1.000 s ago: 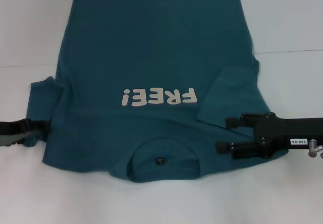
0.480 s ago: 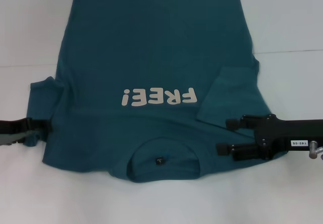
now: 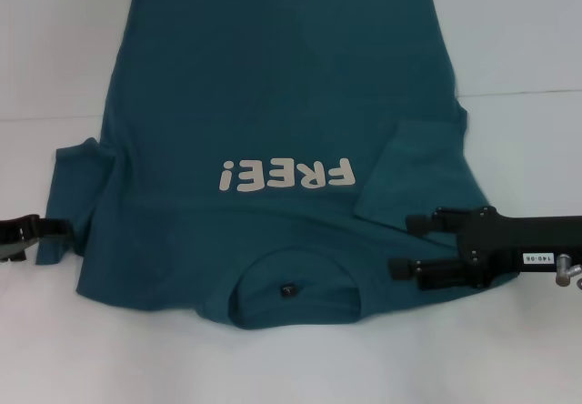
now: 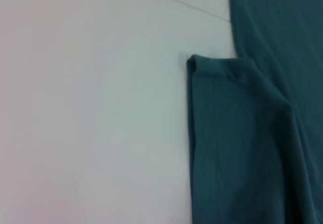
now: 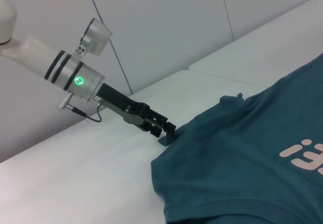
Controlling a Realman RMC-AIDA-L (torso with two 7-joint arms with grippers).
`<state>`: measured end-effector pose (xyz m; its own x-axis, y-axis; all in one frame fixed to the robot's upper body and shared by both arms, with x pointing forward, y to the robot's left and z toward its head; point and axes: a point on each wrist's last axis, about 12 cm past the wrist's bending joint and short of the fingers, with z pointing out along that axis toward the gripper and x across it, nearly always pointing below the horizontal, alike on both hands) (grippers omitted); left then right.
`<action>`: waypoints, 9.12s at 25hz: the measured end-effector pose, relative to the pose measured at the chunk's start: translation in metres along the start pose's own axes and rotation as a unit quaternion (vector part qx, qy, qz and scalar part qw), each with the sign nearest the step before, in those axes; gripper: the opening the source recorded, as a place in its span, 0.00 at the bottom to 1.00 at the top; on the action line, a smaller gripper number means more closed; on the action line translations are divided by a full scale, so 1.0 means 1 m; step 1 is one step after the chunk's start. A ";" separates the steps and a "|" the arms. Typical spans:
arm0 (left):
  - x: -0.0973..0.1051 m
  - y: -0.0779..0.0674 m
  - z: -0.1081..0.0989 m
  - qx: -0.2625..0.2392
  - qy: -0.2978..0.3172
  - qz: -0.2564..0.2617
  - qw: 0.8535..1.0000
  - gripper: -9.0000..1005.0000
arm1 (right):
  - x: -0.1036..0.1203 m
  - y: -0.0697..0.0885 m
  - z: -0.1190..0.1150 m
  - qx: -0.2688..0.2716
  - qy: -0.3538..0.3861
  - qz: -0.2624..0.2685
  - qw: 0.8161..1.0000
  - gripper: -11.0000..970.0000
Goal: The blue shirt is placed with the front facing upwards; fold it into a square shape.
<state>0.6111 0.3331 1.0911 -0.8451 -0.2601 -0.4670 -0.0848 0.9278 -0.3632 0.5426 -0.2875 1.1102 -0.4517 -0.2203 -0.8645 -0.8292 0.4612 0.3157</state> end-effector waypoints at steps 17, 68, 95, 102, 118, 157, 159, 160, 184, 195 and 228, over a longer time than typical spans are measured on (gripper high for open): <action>-0.001 -0.014 0.006 0.008 0.008 0.009 1.000 0.84 | -0.002 -0.001 0.001 0.001 0.000 -0.001 1.000 0.98; -0.004 -0.033 0.011 0.009 0.009 0.053 0.999 0.08 | 0.004 0.002 0.000 -0.006 -0.002 0.011 1.000 0.98; -0.015 -0.009 -0.002 -0.034 -0.057 0.044 0.997 0.04 | 0.006 0.002 0.003 -0.011 -0.006 0.021 1.000 0.98; -0.020 -0.008 -0.001 -0.049 -0.073 0.052 0.995 0.04 | 0.006 0.002 0.003 -0.012 -0.006 0.022 1.000 0.98; -0.030 0.001 -0.005 -0.075 -0.106 0.043 0.991 0.04 | 0.005 0.001 0.005 -0.011 -0.008 0.027 1.000 0.98; -0.033 -0.066 -0.004 -0.030 -0.130 0.121 0.984 0.04 | 0.008 0.000 0.007 -0.008 -0.008 0.036 0.999 0.98; -0.033 -0.076 -0.002 -0.015 -0.129 0.128 0.983 0.04 | 0.008 0.000 0.006 -0.007 -0.008 0.036 0.999 0.98; -0.032 -0.081 -0.001 -0.007 -0.128 0.131 0.983 0.04 | 0.008 0.000 0.006 -0.007 -0.008 0.036 0.999 0.98; 0.005 -0.156 0.039 0.065 -0.057 0.230 0.969 0.05 | 0.011 -0.001 0.007 0.000 -0.010 0.045 0.999 0.98; -0.003 -0.150 0.038 0.055 -0.089 0.223 0.969 0.05 | 0.012 -0.001 0.007 -0.001 -0.010 0.047 0.999 0.98; 0.011 -0.162 0.054 -0.026 -0.111 0.453 0.884 0.80 | 0.019 0.002 0.007 -0.007 -0.009 0.059 0.998 0.98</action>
<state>0.6436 0.1653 1.1015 -0.4549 0.5552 -0.6963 0.5452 0.7918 0.2752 0.5348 -0.2854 1.0914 -0.5409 -0.1488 -0.8278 -0.7751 0.4705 0.4218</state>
